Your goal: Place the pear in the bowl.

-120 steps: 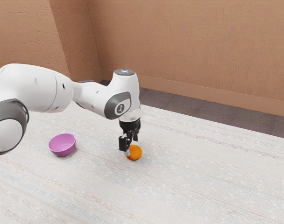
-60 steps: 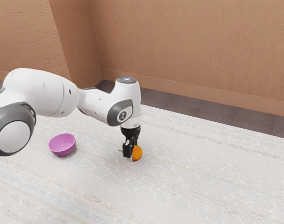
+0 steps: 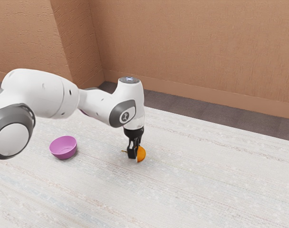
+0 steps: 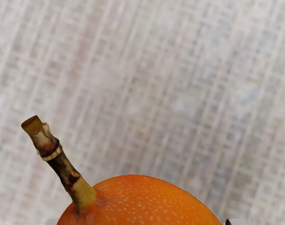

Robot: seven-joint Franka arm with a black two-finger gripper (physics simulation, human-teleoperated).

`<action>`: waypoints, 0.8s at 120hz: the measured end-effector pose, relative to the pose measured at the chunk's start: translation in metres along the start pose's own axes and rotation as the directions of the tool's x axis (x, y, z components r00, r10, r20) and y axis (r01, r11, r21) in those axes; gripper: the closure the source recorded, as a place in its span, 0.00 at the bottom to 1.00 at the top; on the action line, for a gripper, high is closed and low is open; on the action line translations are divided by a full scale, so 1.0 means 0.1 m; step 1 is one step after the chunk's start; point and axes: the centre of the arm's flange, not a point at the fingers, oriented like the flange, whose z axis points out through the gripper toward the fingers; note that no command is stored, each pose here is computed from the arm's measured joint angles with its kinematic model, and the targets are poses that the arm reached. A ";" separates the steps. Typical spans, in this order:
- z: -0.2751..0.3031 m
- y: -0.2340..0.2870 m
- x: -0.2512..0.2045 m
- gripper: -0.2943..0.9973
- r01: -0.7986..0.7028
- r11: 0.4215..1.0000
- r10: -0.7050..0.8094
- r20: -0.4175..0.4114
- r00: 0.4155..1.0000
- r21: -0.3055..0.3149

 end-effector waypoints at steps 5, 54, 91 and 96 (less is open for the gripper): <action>-0.05 -0.01 -0.01 0.46 0.002 1.000 -0.002 0.003 1.000 -0.003; -0.84 0.00 1.51 0.48 0.230 0.973 -0.228 0.044 0.973 -0.026; -0.76 0.00 2.86 0.48 0.434 0.901 -0.434 0.048 0.900 0.008; -0.73 0.02 2.95 0.48 0.448 0.894 -0.448 0.048 0.893 0.011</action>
